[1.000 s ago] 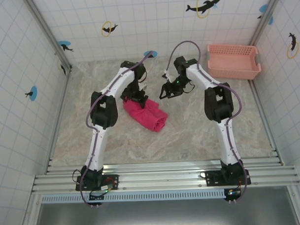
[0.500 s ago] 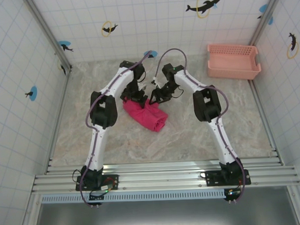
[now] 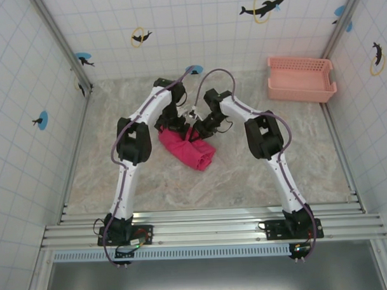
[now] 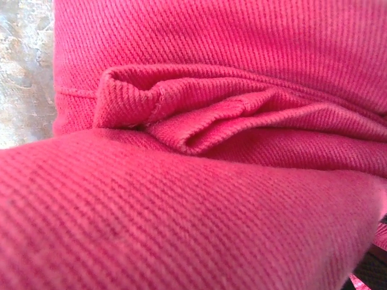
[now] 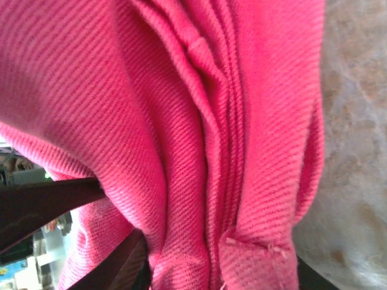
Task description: Roll up the long pants
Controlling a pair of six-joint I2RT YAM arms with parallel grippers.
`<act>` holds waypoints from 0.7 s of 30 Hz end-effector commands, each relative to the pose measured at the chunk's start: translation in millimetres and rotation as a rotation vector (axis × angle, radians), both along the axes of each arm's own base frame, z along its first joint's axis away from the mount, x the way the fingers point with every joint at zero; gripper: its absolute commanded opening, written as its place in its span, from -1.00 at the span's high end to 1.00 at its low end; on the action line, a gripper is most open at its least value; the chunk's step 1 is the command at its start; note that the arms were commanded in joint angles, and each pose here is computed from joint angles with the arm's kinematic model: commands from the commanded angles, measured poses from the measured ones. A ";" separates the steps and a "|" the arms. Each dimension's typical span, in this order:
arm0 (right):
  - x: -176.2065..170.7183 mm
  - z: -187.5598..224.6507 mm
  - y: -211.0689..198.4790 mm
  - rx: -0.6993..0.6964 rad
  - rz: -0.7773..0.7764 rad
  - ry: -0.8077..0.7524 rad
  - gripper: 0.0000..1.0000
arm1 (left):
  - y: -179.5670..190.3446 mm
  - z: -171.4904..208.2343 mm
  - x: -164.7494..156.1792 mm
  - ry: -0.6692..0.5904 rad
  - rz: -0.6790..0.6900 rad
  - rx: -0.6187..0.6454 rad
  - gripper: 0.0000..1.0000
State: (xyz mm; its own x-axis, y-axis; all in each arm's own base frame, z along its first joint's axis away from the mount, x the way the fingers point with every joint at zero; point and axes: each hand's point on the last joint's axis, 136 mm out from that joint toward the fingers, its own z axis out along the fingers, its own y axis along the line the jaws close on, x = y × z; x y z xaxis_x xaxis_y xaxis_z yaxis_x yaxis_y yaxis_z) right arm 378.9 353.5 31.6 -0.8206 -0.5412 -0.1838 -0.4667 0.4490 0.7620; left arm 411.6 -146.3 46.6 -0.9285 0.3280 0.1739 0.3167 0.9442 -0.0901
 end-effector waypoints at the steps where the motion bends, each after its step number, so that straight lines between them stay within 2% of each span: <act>1: -54.1 -39.8 8.7 -0.123 0.093 0.121 0.48 | 10.2 -57.9 19.3 -0.016 0.039 0.069 -0.91; 3: -58.3 -41.5 9.5 -0.132 0.105 0.121 0.76 | 7.8 -52.2 22.3 -0.030 0.048 0.052 -0.91; 5: -60.5 -41.0 10.7 -0.135 0.114 0.114 0.97 | 6.2 -42.3 26.8 -0.052 0.059 0.037 -0.91; 6: -59.5 -40.9 10.3 -0.141 0.113 0.110 1.00 | 4.3 -36.0 29.0 -0.063 0.067 0.022 -0.92; 10: -48.6 -31.1 12.3 -0.121 0.078 0.109 1.00 | -2.6 8.6 43.0 -0.143 0.118 -0.078 -0.95; 14: -30.8 -14.3 7.6 -0.100 0.021 0.087 1.00 | -20.2 70.8 50.0 -0.232 0.181 -0.266 -0.95; 15: -26.0 -8.2 6.4 -0.090 0.007 0.078 1.00 | -23.6 100.0 47.9 -0.279 0.184 -0.312 -0.95; 16: -21.8 -4.0 4.7 -0.085 -0.006 0.072 1.00 | -27.3 114.0 46.8 -0.302 0.185 -0.349 -0.95; 21: -0.3 20.7 -6.7 -0.042 -0.064 0.040 1.00 | -6.3 163.1 38.1 -0.400 0.223 -0.375 -0.95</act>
